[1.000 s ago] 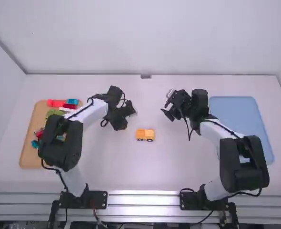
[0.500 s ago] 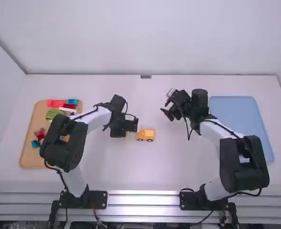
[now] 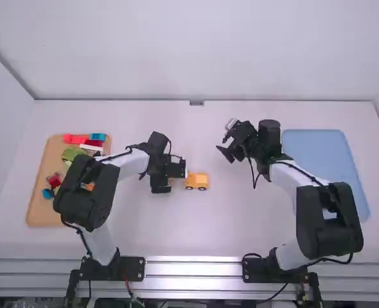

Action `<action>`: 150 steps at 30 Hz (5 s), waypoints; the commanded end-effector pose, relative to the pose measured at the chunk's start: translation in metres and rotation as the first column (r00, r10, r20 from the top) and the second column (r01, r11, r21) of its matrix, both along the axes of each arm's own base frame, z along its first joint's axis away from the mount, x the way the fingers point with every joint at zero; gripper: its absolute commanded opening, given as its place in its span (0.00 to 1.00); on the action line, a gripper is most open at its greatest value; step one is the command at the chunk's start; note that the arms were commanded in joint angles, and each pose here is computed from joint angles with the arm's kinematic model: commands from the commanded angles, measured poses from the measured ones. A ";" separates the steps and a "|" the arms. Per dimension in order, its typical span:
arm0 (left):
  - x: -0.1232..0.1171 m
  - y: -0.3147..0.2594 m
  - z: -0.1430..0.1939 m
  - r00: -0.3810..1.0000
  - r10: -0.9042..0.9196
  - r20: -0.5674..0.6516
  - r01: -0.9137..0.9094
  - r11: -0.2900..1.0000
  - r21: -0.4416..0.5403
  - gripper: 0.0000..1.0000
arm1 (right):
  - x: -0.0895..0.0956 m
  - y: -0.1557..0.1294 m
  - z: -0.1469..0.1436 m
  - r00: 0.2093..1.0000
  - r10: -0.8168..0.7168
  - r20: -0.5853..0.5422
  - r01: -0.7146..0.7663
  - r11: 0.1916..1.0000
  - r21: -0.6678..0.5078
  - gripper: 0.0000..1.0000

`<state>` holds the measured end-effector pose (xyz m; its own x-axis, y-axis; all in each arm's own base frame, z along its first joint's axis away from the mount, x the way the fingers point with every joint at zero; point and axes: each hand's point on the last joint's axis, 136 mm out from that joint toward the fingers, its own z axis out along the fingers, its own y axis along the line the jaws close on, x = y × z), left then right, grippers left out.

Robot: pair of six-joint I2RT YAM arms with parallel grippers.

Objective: Assemble lego blocks to make yellow taxi

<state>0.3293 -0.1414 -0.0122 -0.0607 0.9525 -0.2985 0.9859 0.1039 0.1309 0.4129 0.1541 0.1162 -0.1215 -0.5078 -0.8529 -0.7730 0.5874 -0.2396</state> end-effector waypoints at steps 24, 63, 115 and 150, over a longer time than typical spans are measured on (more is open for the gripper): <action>-0.017 0.036 0.027 0.989 0.107 0.100 -0.007 0.712 -0.702 0.99 | -0.012 0.027 0.010 0.991 0.113 0.077 -0.110 0.993 -0.050 0.98; 0.000 0.017 -0.016 0.997 -0.075 -0.002 0.053 0.730 -0.682 0.48 | -0.055 0.055 0.013 0.941 0.340 0.008 -0.339 0.936 0.096 0.98; -0.010 -0.070 0.033 0.996 -0.074 0.046 0.085 0.701 -0.709 0.07 | -0.106 0.093 -0.140 0.766 0.640 -0.062 -0.595 0.742 0.308 0.45; -0.011 -0.073 0.021 0.998 -0.068 0.001 0.047 0.683 -0.729 0.08 | -0.108 0.094 -0.140 0.762 0.644 -0.073 -0.594 0.739 0.318 0.42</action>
<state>0.3252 -0.2142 0.0154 -0.0032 0.4442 -0.8959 0.9930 0.1075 0.0497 0.3053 0.2481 -0.0217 0.0011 -0.2887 -0.9574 -0.9999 -0.0127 0.0027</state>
